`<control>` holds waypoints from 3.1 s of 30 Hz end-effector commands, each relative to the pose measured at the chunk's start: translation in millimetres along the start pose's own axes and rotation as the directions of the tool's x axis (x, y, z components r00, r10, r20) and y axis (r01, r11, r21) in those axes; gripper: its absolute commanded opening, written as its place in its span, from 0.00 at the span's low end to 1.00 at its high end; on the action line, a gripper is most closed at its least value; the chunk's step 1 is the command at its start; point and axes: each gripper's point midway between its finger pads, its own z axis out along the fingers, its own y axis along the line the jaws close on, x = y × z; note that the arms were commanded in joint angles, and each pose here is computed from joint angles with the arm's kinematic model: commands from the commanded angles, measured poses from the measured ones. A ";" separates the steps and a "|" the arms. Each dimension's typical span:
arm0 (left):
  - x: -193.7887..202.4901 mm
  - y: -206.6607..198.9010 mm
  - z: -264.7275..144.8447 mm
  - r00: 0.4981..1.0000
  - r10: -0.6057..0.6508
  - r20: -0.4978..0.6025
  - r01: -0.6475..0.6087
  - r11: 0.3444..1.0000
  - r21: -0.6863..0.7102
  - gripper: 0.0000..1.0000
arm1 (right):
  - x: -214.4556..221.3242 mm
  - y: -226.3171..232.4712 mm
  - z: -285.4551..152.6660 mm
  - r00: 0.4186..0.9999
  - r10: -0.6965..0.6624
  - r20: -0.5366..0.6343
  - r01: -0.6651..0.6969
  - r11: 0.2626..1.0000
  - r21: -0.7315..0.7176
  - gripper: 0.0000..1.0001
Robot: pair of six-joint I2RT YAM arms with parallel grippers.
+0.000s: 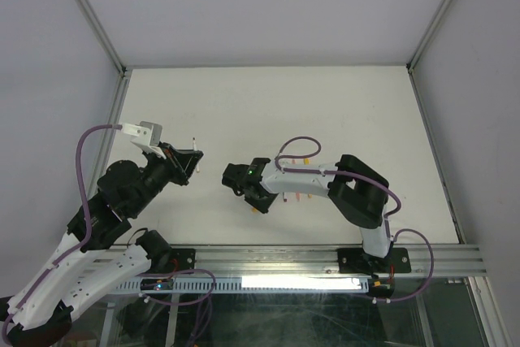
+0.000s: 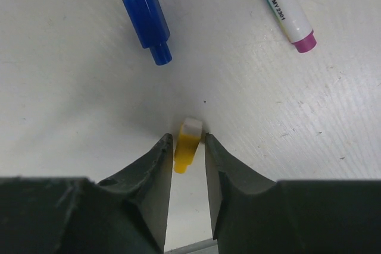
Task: Insert the pens into the pen caps
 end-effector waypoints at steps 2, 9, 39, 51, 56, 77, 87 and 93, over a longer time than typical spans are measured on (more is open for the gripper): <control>-8.8 -1.2 -0.9 0.999 0.018 0.032 -0.018 1.000 0.003 0.00 | -2.5 -0.9 4.8 1.000 -0.002 0.021 0.001 1.000 0.020 0.25; -8.4 -1.3 0.1 0.999 0.012 0.030 -0.012 1.000 0.001 0.00 | -15.0 -5.7 2.2 0.996 -0.041 0.077 0.040 0.999 0.016 0.01; 6.7 -84.0 56.3 0.994 -0.096 -0.055 0.109 0.934 0.341 0.00 | -180.3 18.9 -228.7 0.805 0.050 0.591 0.512 0.443 -0.736 0.00; 33.9 -137.6 59.1 0.991 -0.100 -0.092 0.130 0.890 0.437 0.00 | -208.9 36.1 -320.5 0.795 0.202 0.571 0.565 0.096 -0.820 0.00; 31.2 -138.2 57.9 0.993 -0.090 -0.072 0.113 0.887 0.447 0.00 | -184.7 33.3 -339.4 0.836 0.165 0.523 0.539 -0.074 -0.839 0.00; 26.7 -131.6 59.5 0.994 -0.100 -0.046 0.110 0.902 0.417 0.00 | -157.5 32.5 -334.9 0.857 0.057 0.512 0.514 -0.169 -0.841 0.00; 27.0 -134.2 60.0 0.994 -0.096 -0.052 0.109 0.898 0.425 0.00 | -154.9 35.1 -325.6 0.858 0.033 0.513 0.511 -0.150 -0.846 0.00; 25.3 -133.8 59.4 0.994 -0.096 -0.045 0.106 0.899 0.424 0.00 | -153.9 36.1 -321.9 0.857 0.024 0.515 0.513 -0.144 -0.846 0.00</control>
